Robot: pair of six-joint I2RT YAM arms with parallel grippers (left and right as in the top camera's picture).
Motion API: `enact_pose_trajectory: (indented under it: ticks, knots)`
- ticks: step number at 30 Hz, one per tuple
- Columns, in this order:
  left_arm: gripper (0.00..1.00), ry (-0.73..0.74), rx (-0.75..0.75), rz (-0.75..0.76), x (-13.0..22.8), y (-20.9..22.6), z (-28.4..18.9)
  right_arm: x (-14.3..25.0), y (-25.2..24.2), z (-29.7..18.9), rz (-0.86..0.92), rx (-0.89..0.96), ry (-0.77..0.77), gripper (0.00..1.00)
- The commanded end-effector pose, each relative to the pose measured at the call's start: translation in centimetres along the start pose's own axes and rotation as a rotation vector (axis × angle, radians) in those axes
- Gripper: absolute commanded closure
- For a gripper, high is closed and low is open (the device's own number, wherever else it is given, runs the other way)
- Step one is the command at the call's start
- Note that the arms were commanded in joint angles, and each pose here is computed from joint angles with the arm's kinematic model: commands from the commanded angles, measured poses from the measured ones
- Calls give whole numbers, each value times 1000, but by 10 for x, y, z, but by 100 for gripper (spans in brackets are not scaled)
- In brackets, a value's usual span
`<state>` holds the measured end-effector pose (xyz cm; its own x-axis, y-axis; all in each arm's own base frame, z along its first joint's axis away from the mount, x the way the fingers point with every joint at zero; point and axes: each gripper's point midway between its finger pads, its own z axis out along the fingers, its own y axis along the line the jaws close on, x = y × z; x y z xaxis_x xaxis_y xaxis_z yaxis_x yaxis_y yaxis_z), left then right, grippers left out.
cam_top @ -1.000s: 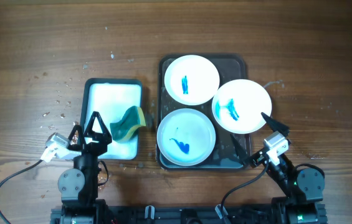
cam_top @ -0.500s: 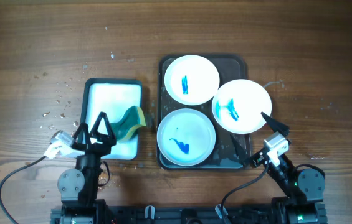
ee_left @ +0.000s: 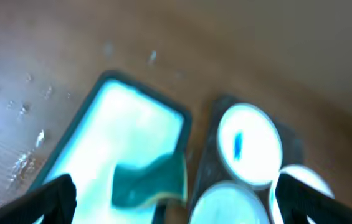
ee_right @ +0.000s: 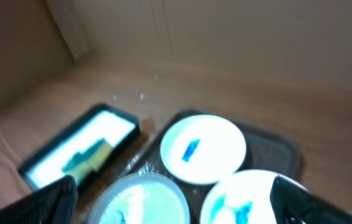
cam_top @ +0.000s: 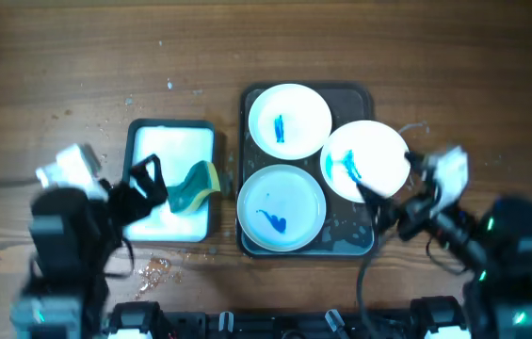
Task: Clean dirty plates on tray and stack at the side
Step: 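Grasp the green sponge in the soapy tray with the left gripper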
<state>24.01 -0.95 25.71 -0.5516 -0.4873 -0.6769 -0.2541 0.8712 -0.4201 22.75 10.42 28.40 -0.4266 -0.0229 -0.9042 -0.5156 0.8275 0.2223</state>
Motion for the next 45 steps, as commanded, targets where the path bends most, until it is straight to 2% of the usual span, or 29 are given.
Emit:
enact_pose_trajectory:
  ticks: [1, 5, 10, 11, 13, 14, 15, 17, 21, 24, 27, 28, 29, 30, 32, 35, 36, 37, 38, 39, 42, 45]
  knots:
    - [0, 252, -126, 12, -8, -5, 14, -8, -12, 16, 180, 20, 188, 0]
    - [0, 495, -187, -14, 14, -3, 44, 14, 2, 44, 338, -152, 355, 0]
    - [0, 738, -297, -10, 54, 16, 69, 37, -4, 53, 411, -141, 463, 3]
    - [9, 796, -280, 65, 64, 14, 76, 39, -4, 52, 413, -134, 469, 5]
    - [18, 833, -328, 132, 77, 18, 90, 41, -4, 52, 418, -133, 476, 9]
    - [30, 834, -389, 185, 81, 26, 97, 41, -4, 52, 419, -133, 477, 12]
    - [31, 834, -464, 257, 87, 38, 107, 43, -4, 51, 425, -133, 486, 15]
    - [24, 870, -469, 297, 107, 39, 123, 48, -6, 49, 432, -112, 504, 20]
    - [25, 897, -428, 401, 137, 44, 155, 54, -9, 47, 437, -82, 526, 23]
    - [36, 846, -383, 438, 145, 46, 180, 54, -9, 47, 438, -82, 527, 26]
    - [59, 817, -325, 480, 159, 49, 196, 56, -8, 45, 445, -81, 538, 28]
    - [69, 816, -320, 479, 162, 51, 197, 56, -8, 45, 447, -81, 540, 28]
    - [92, 820, -319, 478, 164, 52, 197, 57, -8, 45, 448, -81, 542, 29]
    - [96, 830, -338, 483, 164, 55, 193, 57, -8, 45, 450, -80, 543, 30]
    - [96, 823, -418, 455, 152, 64, 181, 57, -8, 45, 450, -80, 542, 30]
    - [96, 790, -420, 415, 126, 54, 161, 57, -8, 45, 449, -81, 541, 30]
    - [84, 772, -411, 414, 119, 49, 157, 57, -8, 45, 448, -80, 541, 30]
    - [62, 753, -384, 405, 113, 42, 151, 56, -8, 45, 448, -80, 540, 30]
    - [51, 746, -354, 393, 112, 36, 147, 56, -8, 45, 448, -80, 540, 30]
    - [47, 752, -327, 381, 112, 31, 142, 56, -8, 45, 448, -80, 540, 30]
    - [49, 812, -383, 333, 127, 43, 132, 57, -8, 45, 449, -80, 542, 30]
    - [48, 794, -545, 244, 141, 72, 126, 57, -8, 45, 447, -80, 541, 30]
